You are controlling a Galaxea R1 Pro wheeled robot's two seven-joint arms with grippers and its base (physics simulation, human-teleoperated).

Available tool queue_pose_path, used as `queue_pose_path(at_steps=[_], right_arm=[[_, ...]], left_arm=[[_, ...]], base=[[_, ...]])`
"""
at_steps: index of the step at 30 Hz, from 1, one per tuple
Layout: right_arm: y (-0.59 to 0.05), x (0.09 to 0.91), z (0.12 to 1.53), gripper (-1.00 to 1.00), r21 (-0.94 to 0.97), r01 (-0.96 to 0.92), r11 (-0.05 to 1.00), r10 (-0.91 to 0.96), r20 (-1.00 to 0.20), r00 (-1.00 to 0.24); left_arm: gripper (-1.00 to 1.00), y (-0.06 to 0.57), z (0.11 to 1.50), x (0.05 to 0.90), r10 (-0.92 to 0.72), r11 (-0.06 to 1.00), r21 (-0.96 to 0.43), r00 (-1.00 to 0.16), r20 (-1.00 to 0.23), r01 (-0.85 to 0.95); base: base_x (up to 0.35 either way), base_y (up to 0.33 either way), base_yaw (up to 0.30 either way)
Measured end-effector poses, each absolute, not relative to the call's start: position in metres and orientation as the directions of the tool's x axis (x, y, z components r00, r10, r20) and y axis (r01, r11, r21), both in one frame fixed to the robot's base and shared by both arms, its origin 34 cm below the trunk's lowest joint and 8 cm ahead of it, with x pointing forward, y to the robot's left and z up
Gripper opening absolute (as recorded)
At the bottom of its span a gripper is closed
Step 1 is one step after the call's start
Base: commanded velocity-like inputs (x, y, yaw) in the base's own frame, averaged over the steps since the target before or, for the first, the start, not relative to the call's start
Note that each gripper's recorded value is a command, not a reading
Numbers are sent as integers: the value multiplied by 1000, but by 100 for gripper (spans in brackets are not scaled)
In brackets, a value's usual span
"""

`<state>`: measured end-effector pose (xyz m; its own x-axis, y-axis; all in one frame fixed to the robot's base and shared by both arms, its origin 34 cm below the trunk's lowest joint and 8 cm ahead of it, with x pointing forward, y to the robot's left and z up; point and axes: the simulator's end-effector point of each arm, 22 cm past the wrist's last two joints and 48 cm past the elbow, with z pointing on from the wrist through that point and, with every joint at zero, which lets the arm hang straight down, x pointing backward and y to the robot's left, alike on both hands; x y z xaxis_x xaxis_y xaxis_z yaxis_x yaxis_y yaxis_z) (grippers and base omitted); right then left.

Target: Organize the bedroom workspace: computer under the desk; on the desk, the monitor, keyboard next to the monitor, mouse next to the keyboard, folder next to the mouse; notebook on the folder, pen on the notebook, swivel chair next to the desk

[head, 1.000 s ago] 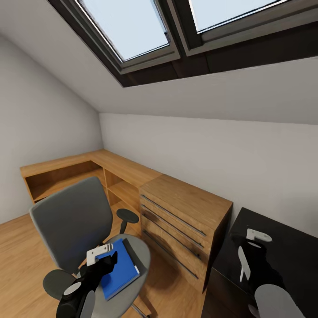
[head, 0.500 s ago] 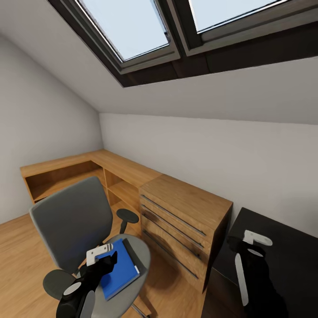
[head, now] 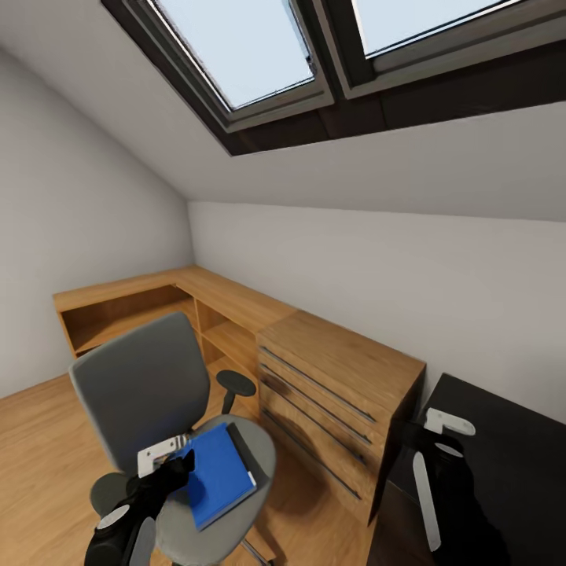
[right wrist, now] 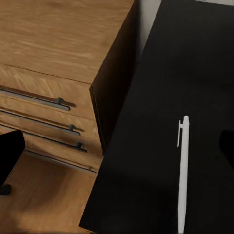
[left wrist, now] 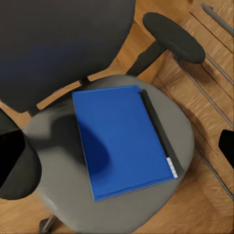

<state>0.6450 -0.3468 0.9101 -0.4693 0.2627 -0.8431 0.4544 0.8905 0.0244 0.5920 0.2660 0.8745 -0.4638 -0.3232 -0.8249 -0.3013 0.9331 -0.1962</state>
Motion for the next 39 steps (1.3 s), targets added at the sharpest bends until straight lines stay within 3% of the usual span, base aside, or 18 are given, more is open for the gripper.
queue_pose_path(at_steps=[13,39], right_arm=[[-314,651,907,100,2,380,925,206,-843,-497],[-242,657,871,100,-65,207,976,73,-802,-593]], left_arm=[[100,287,870,588,-348,917,-197,-454,-820,-347],[100,291,865,587,-353,913,-194,-459,-815,-359]], base=[[0,0,115],[2,1,263]])
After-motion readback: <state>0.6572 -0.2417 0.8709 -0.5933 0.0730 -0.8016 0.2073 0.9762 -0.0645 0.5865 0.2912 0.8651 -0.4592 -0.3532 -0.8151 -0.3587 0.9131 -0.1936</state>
